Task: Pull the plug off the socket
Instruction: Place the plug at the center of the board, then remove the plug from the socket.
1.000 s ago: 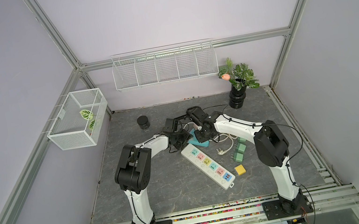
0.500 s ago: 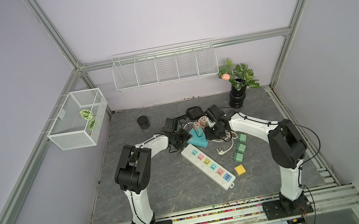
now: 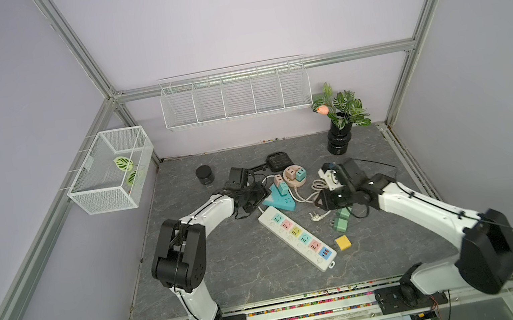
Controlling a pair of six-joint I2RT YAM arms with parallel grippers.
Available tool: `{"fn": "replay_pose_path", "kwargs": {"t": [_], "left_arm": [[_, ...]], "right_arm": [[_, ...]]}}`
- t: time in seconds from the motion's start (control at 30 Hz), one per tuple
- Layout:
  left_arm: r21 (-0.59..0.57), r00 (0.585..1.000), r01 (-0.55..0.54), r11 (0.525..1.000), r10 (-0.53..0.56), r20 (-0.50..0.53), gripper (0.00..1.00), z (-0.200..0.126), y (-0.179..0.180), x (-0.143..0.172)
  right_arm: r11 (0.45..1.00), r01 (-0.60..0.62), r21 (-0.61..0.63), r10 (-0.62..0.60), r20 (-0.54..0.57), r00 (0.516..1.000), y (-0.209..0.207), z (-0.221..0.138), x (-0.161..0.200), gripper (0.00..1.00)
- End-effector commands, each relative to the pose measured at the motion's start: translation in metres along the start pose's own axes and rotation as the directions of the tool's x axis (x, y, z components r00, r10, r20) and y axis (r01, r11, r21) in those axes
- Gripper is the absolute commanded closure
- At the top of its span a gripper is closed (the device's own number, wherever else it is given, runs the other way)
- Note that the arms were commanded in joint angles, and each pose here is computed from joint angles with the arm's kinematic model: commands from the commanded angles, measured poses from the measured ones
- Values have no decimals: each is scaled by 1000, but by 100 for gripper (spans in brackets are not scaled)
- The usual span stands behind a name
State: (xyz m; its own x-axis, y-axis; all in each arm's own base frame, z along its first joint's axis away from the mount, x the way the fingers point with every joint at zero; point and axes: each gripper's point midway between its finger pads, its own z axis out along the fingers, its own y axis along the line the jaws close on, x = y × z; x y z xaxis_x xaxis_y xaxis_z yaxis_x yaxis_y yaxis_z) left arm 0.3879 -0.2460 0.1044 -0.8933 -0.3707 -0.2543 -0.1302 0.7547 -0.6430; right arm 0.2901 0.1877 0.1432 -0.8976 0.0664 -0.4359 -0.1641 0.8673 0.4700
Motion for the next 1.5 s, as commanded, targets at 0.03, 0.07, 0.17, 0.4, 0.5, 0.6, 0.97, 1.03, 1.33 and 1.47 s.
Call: {"fn": "replay_pose_path", "kwargs": {"t": [0.03,0.07,0.17,0.4,0.5,0.6,0.97,1.03,1.33,1.47], "left_arm": [[54,996,-71,996,68,51,31,-23,-8,2],[65,996,-69,996,65,61,31,-27,-8,5],[101,993,-66,993,56,99,32,-42,-7,11],[178,982,-68,982,34,186,32,-73,-10,17],[205,981,-62,977,22,193,32,-77,-11,19],[212,984,-50,976,12,176,32,-75,-9,23],[250,988,-35,968,-3,152,32,-72,-8,32],[268,991,-29,963,-8,137,32,-69,-11,33],[295,997,-2,955,-22,77,33,-47,-19,30],[254,998,18,967,-34,60,34,-35,-13,28]], "right_arm": [[963,-262,-65,266,49,963,-35,-25,18,73],[947,-318,-46,320,57,946,-47,-30,24,73],[878,-478,14,477,44,878,-82,-36,52,72],[775,-628,71,629,14,777,-110,-20,90,69],[750,-659,52,661,-24,750,-111,-7,97,68],[745,-664,60,667,-60,743,-112,-1,102,65],[811,-554,188,553,67,831,-126,-38,85,37],[860,-501,101,493,93,865,-113,-40,63,39],[930,-37,-366,62,55,997,36,9,-26,40],[964,182,-195,-196,-57,979,65,53,-34,40]]}}
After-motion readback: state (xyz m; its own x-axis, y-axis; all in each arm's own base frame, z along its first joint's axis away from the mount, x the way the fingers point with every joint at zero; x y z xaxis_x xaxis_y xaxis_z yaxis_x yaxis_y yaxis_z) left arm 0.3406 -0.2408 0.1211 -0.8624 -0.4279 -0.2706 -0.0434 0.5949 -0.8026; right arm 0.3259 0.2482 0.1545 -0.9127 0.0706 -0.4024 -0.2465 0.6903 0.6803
